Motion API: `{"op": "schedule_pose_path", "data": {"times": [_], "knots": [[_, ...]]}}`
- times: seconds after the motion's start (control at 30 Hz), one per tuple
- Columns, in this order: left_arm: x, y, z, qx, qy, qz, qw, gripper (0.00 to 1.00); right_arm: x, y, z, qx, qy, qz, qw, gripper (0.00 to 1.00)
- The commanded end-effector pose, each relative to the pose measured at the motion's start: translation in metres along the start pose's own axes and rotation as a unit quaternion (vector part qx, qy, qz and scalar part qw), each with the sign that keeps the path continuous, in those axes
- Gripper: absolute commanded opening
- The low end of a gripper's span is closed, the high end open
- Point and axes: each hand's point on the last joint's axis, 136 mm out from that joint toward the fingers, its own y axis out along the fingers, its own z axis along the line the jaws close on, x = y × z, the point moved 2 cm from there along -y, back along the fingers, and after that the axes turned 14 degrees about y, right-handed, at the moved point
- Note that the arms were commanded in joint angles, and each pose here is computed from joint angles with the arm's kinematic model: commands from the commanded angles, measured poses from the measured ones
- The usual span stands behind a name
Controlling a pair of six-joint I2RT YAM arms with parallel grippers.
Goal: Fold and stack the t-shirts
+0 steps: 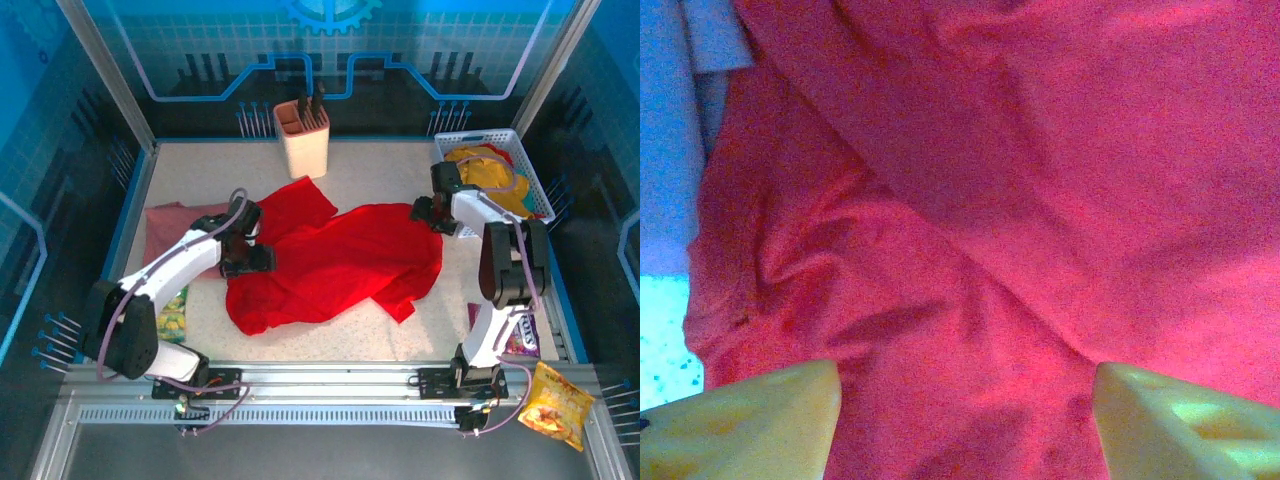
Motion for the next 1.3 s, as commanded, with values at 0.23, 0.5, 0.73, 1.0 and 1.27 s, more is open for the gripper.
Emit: {"op": "schedule_pose_path", "data": {"times": [0.23,0.5,0.73,1.0,1.27], "knots": [[-0.021,-0.004,-0.002,-0.019,-0.015,-0.001,1.000,0.68,0.014,0.012,0.007,-0.040,-0.034,-0.002,0.999,0.20],[-0.013,0.001,-0.007,-0.031,-0.013,-0.001,0.999,0.67,-0.023,-0.042,0.041,-0.064,-0.146,-0.053,0.986,0.00],[-0.009,0.007,-0.009,-0.031,-0.008,0.005,0.999,0.67,-0.123,-0.056,0.070,-0.070,-0.251,-0.008,0.965,0.21],[-0.009,0.012,-0.008,-0.028,-0.003,0.013,1.000,0.67,-0.129,-0.090,0.079,-0.014,-0.267,-0.016,0.963,0.88],[-0.007,0.012,-0.010,-0.032,-0.003,0.012,0.999,0.67,-0.083,-0.076,0.067,-0.012,-0.221,-0.003,0.975,0.80]]}}
